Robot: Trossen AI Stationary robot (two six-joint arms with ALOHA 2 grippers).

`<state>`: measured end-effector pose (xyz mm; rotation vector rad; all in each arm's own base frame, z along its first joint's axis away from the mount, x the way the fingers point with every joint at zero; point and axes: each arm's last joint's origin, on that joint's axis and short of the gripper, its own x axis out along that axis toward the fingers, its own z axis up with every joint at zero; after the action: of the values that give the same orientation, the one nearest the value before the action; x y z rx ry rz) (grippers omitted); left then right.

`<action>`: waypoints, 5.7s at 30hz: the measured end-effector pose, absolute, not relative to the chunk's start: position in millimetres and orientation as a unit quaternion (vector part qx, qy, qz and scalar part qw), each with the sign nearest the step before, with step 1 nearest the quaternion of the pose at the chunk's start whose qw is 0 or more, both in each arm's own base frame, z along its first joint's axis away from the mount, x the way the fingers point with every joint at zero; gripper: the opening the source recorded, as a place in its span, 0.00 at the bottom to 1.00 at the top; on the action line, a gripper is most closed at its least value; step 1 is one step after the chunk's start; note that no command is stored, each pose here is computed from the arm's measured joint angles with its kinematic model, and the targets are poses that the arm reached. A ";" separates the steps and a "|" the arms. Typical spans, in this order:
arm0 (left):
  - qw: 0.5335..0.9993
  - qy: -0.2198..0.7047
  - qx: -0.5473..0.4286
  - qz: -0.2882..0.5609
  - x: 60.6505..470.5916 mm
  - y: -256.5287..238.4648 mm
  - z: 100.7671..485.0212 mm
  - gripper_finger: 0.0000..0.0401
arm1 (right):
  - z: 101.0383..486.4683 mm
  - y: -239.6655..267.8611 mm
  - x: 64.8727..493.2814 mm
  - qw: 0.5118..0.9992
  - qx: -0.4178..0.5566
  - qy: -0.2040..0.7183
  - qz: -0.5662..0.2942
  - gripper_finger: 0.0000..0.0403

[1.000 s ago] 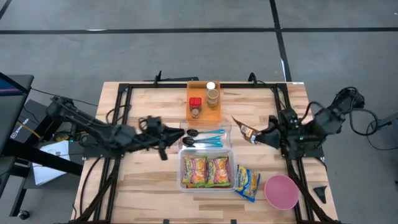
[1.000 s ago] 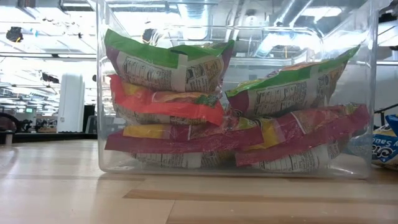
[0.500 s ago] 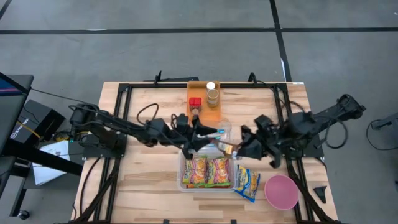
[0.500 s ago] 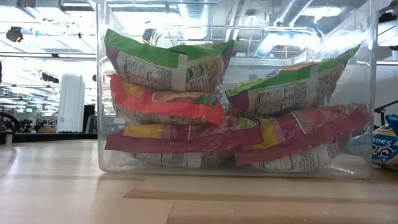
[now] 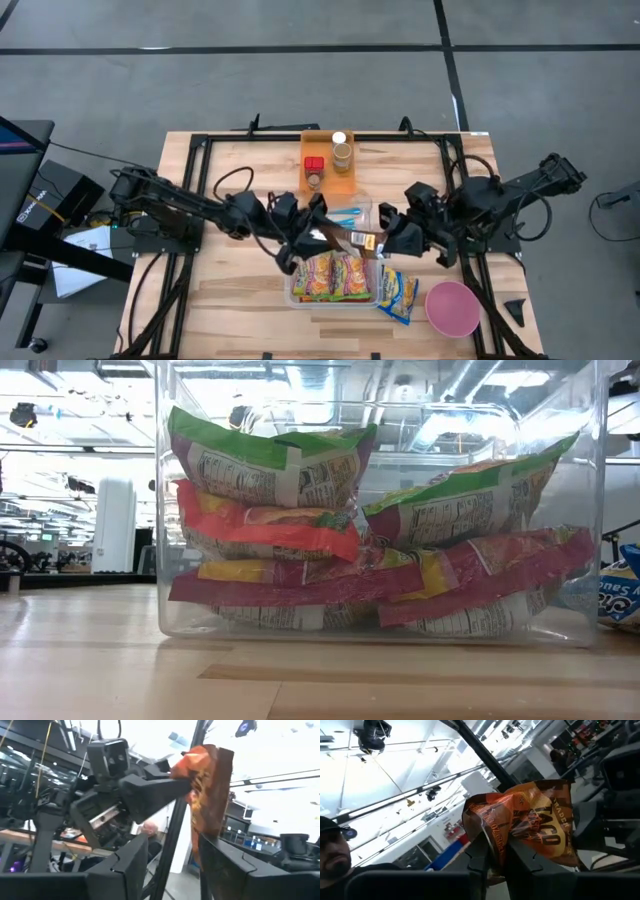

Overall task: Pick & Place Food Item
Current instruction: Put the orange seasoning bag into the orange transparent bin

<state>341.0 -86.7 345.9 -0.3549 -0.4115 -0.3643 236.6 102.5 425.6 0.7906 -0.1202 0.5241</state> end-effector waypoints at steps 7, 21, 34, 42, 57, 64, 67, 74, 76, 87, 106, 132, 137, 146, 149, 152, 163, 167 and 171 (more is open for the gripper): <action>0.937 -0.200 -0.179 -0.223 337.0 -98.6 346.8 0.41 | 426.2 104.7 236.1 0.889 0.373 -0.063 0.258 0.08; 0.930 -0.228 -0.180 -0.227 334.3 -98.0 351.6 0.41 | 422.5 100.9 240.6 0.893 0.375 -0.050 0.243 0.08; 0.931 -0.228 -0.182 -0.220 334.6 -97.4 351.5 0.27 | 417.6 99.3 247.3 0.894 0.381 -0.040 0.233 0.08; 0.934 -0.216 -0.182 -0.218 335.7 -97.9 349.4 0.02 | 417.5 99.5 247.4 0.893 0.378 -0.037 0.242 0.16; 0.927 -0.148 -0.180 -0.294 330.4 -127.1 339.8 0.01 | 420.8 98.3 244.4 0.893 0.375 -0.047 0.245 0.36; 0.940 -0.074 -0.178 -0.281 323.1 -142.3 332.7 0.01 | 428.0 95.4 237.2 0.889 0.377 -0.066 0.252 0.40; 0.958 -0.020 -0.167 -0.233 314.6 -139.5 335.7 0.01 | 434.5 93.5 232.3 0.884 0.379 -0.090 0.260 0.41; 0.978 0.138 -0.105 -0.115 311.1 -111.0 380.0 0.01 | 445.9 89.8 222.7 0.882 0.360 -0.140 0.271 0.39; 0.977 0.168 -0.101 -0.086 316.3 -94.9 391.2 0.01 | 446.0 89.5 222.5 0.883 0.357 -0.141 0.271 0.39; 0.963 0.251 -0.094 -0.012 360.4 -8.3 401.3 0.00 | 446.7 90.0 221.2 0.889 0.338 -0.149 0.270 0.39; 0.892 0.416 -0.153 0.085 413.1 110.0 329.6 0.00 | 448.4 90.7 220.1 0.885 0.340 -0.157 0.276 0.39; 0.774 0.613 -0.126 0.093 401.6 118.9 270.0 0.00 | 444.9 92.6 221.2 0.889 0.332 -0.136 0.284 0.38; 0.763 0.629 -0.120 0.088 402.7 119.4 262.0 0.00 | 444.2 92.7 221.5 0.891 0.330 -0.133 0.283 0.38; 0.756 0.639 -0.104 0.093 401.0 124.6 258.6 0.00 | 443.5 92.8 221.9 0.895 0.321 -0.131 0.280 0.38; 0.756 0.639 -0.101 0.097 400.4 126.8 258.6 0.00 | 443.4 92.7 222.0 0.895 0.321 -0.131 0.280 0.38; 0.757 0.639 -0.099 0.097 400.4 127.3 258.6 0.00 | 443.4 92.8 221.9 0.896 0.321 -0.131 0.280 0.38; 0.755 0.646 -0.083 0.083 398.6 129.2 258.4 0.00 | 442.6 92.8 222.3 0.897 0.319 -0.127 0.278 0.38; 0.747 0.655 -0.082 0.082 395.4 131.4 258.1 0.00 | 442.6 92.9 222.3 0.897 0.319 -0.127 0.278 0.38; 0.746 0.655 -0.083 0.083 395.1 131.9 258.2 0.00 | 442.6 92.9 222.2 0.897 0.319 -0.127 0.279 0.38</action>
<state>395.1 131.9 258.2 -0.1822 1.4333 0.1825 222.2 92.9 442.6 0.6611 -0.2630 0.5771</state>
